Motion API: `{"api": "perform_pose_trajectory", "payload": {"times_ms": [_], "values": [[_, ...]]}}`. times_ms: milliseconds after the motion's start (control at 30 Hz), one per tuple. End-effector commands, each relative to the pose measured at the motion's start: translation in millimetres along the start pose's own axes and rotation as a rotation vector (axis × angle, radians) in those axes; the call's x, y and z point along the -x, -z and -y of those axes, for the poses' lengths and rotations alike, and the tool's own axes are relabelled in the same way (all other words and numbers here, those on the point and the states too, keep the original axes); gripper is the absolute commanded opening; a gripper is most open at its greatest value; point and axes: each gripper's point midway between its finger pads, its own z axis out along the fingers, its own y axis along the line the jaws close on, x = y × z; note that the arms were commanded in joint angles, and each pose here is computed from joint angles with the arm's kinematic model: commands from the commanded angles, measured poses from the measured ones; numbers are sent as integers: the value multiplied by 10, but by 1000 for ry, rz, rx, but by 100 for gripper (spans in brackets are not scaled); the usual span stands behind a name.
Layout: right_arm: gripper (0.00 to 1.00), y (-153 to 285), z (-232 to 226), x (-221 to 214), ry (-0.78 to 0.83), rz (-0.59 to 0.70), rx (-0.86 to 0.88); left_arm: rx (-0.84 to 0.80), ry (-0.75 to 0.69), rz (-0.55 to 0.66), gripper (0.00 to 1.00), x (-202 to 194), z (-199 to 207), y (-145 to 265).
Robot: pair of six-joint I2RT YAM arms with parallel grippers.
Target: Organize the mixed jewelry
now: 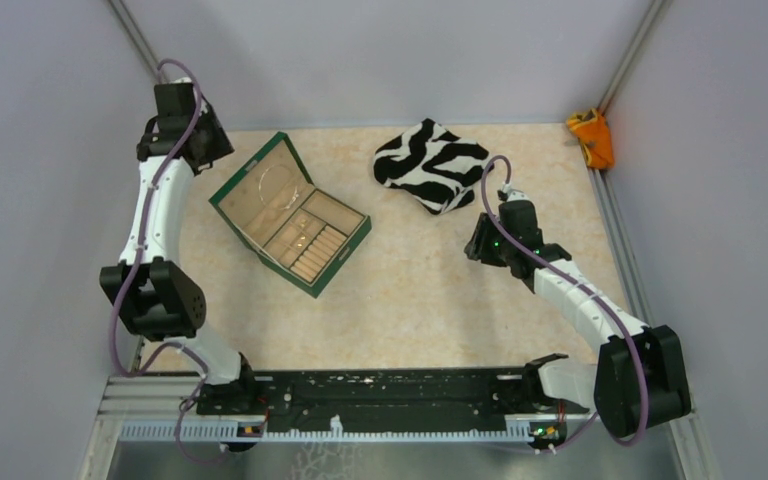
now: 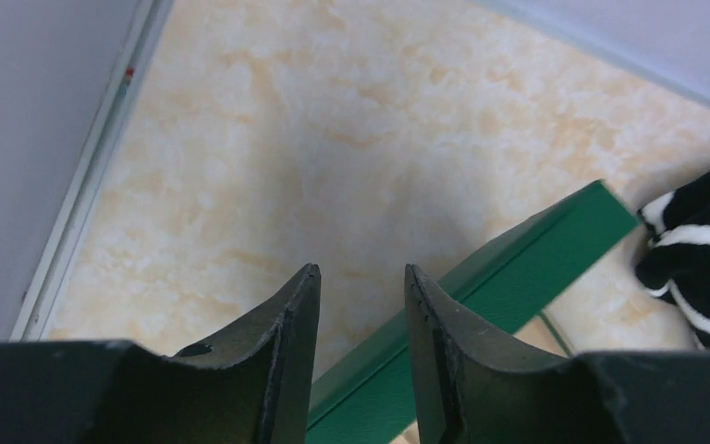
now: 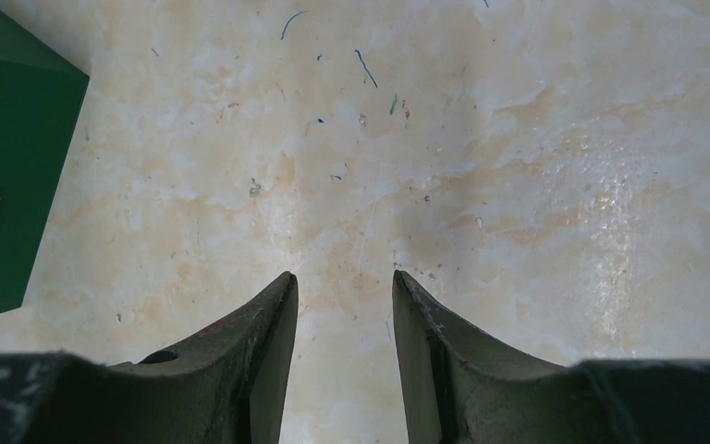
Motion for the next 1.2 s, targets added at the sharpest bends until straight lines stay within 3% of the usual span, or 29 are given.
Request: {"api": "perform_pose_trajectory", "payload": {"times_ms": [0,167,367,533,700,900,1033,1167], "values": [[42,68,-106,202,-2,72,41,-60,11,-99,45,-299,-5,-110],[42,58,-117,218,-7,75,44,-215,27,-188,43,-640,213,18],[42,10,-156,236,-10,65,57,-458,46,-239,41,-990,660,508],[42,-27,-208,279,-8,64,73,-636,10,-349,43,-1517,993,929],[42,-74,-295,302,1,52,94,-642,-105,-375,44,-1871,1152,1139],[42,-70,-397,299,16,51,108,-633,-106,-381,42,-1990,1151,1043],[42,-52,-405,291,20,51,105,-592,-187,-374,41,-2119,1323,972],[42,-39,-427,311,22,53,103,-425,-291,-311,39,-1993,1414,871]]}}
